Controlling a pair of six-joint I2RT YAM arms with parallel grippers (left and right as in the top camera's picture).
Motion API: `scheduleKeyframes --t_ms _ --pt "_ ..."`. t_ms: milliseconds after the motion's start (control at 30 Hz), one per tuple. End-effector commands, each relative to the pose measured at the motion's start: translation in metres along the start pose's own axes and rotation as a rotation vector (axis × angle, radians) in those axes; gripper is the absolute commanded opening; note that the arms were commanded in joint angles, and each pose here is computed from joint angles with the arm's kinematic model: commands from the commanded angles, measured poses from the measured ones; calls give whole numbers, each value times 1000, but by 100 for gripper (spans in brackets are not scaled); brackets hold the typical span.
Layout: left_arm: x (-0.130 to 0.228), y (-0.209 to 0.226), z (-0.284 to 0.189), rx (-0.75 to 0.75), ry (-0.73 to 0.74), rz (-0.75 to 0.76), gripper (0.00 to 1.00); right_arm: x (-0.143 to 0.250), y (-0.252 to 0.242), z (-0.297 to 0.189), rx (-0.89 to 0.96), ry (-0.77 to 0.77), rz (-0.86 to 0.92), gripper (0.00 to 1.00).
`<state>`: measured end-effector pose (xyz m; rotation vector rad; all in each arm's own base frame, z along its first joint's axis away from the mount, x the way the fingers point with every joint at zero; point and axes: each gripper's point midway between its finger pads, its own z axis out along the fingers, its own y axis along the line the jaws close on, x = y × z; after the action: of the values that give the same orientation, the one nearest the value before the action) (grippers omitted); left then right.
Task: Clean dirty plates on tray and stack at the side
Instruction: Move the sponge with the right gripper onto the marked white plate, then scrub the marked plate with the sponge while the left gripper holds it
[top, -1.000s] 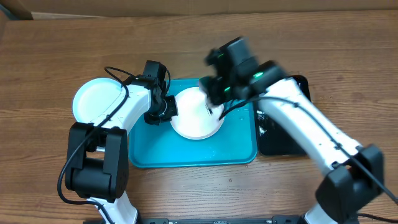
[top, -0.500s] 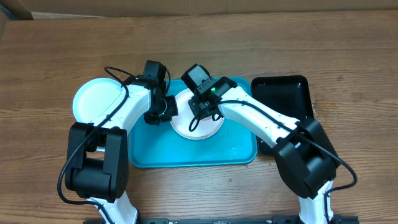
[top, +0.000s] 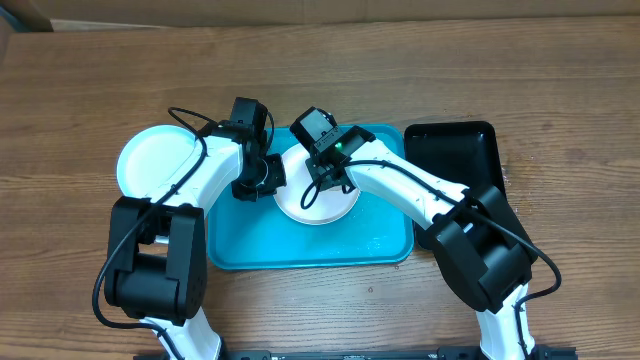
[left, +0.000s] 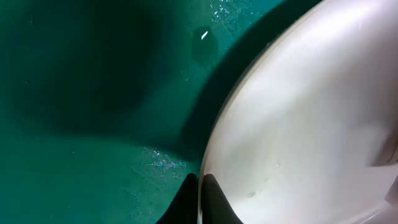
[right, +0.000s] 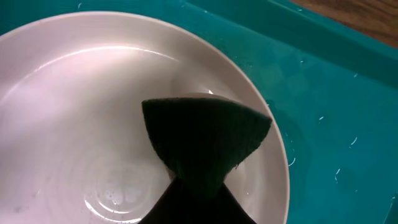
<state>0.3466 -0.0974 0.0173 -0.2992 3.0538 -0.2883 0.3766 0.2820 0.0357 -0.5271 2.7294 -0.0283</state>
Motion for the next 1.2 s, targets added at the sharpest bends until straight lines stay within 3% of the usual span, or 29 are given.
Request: scheduleKeyframes --t_ms 0,200,367,400,467,667,700,800,900,967,1067,1167 --pt "6 0 5 -4 23 -3 4 -3 -4 -1 18 -13 16 14" --pt "6 0 5 -4 23 -3 4 -3 -5 -1 19 -12 17 4" --pt "6 0 5 -4 23 -2 4 -3 -10 0 24 -7 27 27" --pt "6 0 5 -4 23 -3 4 -3 -12 1 26 -5 29 24" --pt "6 0 5 -4 23 -3 4 -3 -14 1 28 -3 32 6" --pt "6 0 5 -4 23 -3 4 -5 -22 2 33 -1 49 4" --pt "6 0 5 -4 23 -3 4 -5 -23 2 34 0 53 6" --pt "6 0 5 -4 23 -3 4 -5 -27 3 35 4 60 29" --pt "6 0 5 -4 23 -3 4 -4 -26 3 22 9 64 29" --pt "6 0 5 -4 23 -2 4 -4 -23 4 0 16 66 23" --pt "6 0 5 -4 22 -2 4 -2 -22 4 -12 22 68 4" --pt "6 0 5 -4 23 -3 4 2 -23 8 -7 26 93 4"
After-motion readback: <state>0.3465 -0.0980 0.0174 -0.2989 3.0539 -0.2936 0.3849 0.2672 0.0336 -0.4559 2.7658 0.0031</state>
